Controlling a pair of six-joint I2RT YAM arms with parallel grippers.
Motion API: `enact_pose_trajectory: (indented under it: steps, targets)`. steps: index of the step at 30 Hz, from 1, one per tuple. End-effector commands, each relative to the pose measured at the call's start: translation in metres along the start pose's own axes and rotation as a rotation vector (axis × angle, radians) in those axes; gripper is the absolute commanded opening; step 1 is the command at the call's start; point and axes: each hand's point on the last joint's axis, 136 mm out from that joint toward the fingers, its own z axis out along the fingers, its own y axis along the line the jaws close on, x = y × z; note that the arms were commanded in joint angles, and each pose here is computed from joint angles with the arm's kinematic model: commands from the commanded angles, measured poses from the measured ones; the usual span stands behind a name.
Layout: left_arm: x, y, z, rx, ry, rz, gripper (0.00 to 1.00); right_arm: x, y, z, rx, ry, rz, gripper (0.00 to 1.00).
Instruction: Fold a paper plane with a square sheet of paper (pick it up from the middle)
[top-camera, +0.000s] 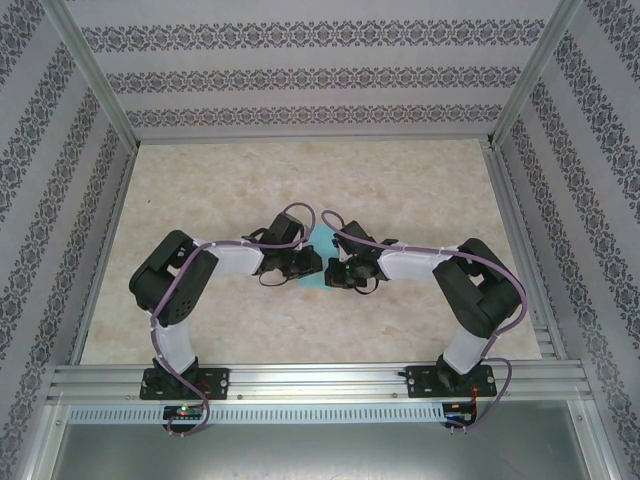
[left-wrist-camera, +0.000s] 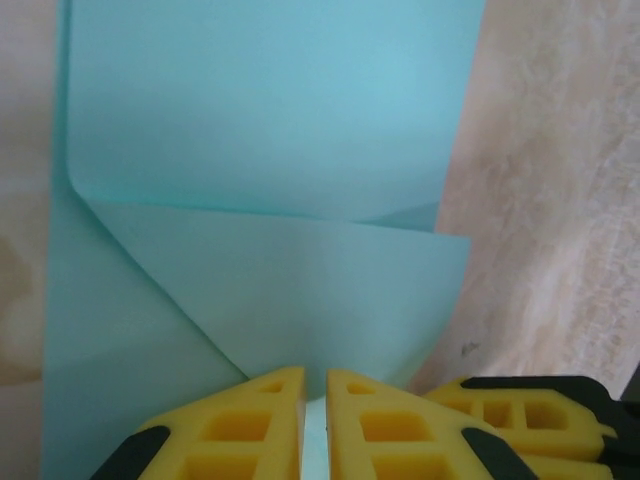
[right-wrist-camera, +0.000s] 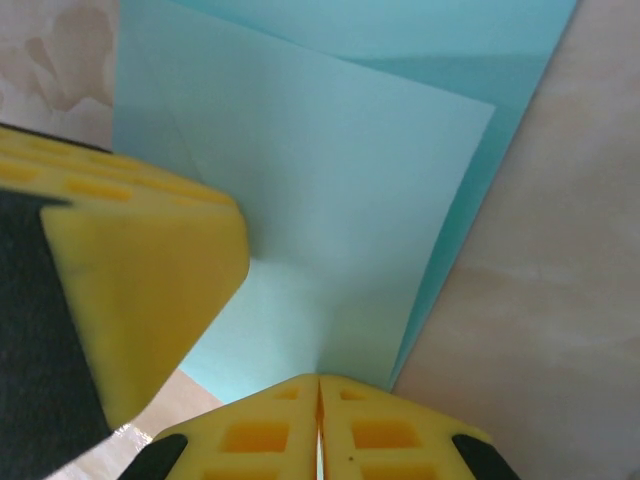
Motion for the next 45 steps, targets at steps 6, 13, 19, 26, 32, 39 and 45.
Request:
enact_pose_trajectory:
  steps: [6, 13, 19, 26, 32, 39, 45]
  targets:
    - [0.019, -0.02, -0.002, 0.054, 0.034, 0.036, 0.15, 0.016, -0.027, 0.007, 0.09, 0.048, 0.037, 0.1]
    - [0.012, -0.001, 0.01, -0.031, 0.016, 0.006, 0.14, 0.021, -0.033, 0.009, 0.113, 0.072, 0.031, 0.09]
    - [0.004, 0.023, 0.01, -0.146, -0.028, -0.034, 0.13, 0.035, -0.051, 0.01, 0.185, 0.119, 0.024, 0.09]
    - [-0.014, 0.032, -0.003, -0.172, -0.076, -0.049, 0.13, 0.051, -0.075, 0.008, 0.285, 0.171, 0.013, 0.1]
    - [-0.033, 0.033, -0.004, -0.187, -0.087, -0.036, 0.13, 0.056, -0.081, 0.009, 0.305, 0.187, 0.014, 0.1]
    - [-0.054, 0.04, -0.008, -0.189, -0.109, -0.043, 0.13, 0.055, -0.081, 0.008, 0.304, 0.18, 0.012, 0.1]
    - [-0.064, 0.041, -0.014, -0.187, -0.113, -0.02, 0.13, 0.053, -0.079, 0.008, 0.294, 0.172, 0.015, 0.1]
